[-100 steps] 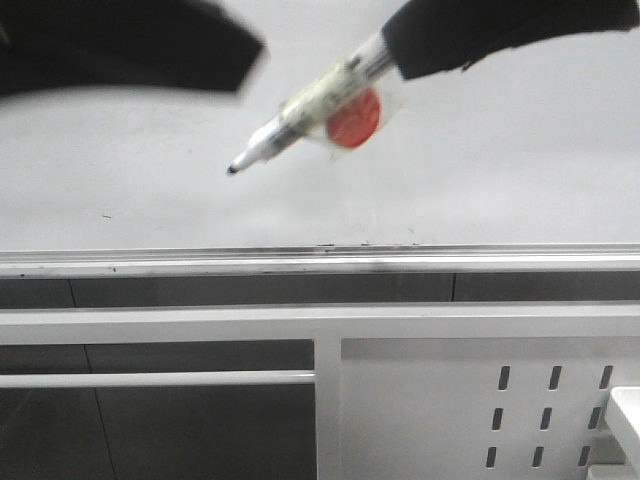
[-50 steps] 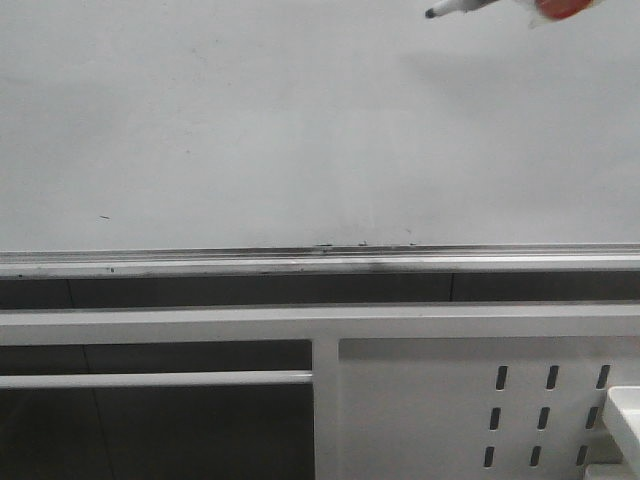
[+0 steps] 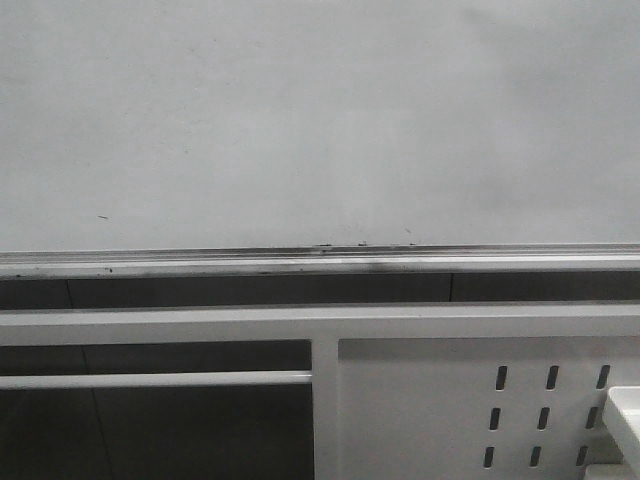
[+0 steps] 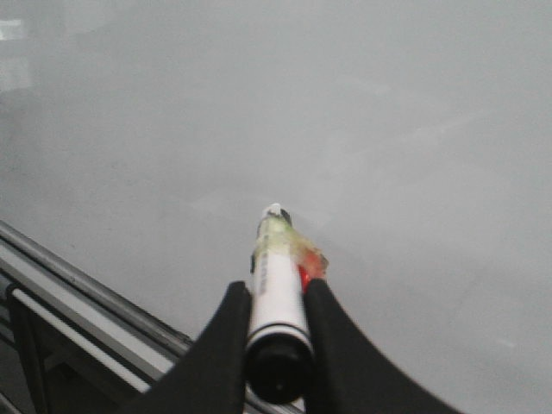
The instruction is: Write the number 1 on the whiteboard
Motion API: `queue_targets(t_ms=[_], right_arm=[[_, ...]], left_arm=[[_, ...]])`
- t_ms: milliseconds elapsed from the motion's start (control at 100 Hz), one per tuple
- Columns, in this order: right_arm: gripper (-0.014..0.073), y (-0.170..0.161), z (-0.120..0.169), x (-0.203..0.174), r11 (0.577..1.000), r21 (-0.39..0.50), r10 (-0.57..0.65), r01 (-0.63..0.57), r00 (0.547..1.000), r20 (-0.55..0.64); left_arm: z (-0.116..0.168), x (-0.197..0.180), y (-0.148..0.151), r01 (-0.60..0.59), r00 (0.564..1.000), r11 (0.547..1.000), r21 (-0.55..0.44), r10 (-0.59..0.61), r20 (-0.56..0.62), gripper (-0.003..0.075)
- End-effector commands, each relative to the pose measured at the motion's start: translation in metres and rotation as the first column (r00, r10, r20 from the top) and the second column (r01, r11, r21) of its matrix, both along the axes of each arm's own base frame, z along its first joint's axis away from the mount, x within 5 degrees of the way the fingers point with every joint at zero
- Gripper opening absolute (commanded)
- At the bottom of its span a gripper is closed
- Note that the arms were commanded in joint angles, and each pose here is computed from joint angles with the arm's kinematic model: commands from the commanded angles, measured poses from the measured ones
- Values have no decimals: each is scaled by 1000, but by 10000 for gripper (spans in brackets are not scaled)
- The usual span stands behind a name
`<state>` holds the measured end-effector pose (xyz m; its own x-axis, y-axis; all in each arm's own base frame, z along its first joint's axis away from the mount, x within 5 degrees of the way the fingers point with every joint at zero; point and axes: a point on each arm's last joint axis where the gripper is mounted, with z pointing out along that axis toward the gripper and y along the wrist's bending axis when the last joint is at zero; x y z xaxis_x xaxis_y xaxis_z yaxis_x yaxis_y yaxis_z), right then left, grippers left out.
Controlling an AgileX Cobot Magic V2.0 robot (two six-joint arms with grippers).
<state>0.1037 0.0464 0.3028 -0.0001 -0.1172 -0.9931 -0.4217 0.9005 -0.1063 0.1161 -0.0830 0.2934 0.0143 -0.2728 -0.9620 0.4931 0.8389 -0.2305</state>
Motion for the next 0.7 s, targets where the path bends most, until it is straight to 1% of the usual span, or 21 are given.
queue_targets(t_ms=[0,110,280,500,690], right_arm=[[-48,-1,7,5,999,27,-35,35,999,2],[-48,4,4,6,1000,18,23,-23,999,-27],[-49,4,4,7,1000,17,14,-13,999,-29],[-49,4,4,7,1000,17,11,-11,1000,-28],[-49,6,15,11,1000,13,21,-20,1000,-11]], left_arm=[[14,3,8,-80,994,994,-70,85,66,-20],[13,4,10,-106,991,994,-36,109,80,-20],[13,4,10,-112,989,994,-16,113,91,-20],[13,4,10,-112,989,994,-16,113,91,-20],[13,4,10,-112,989,994,-16,113,91,-20]])
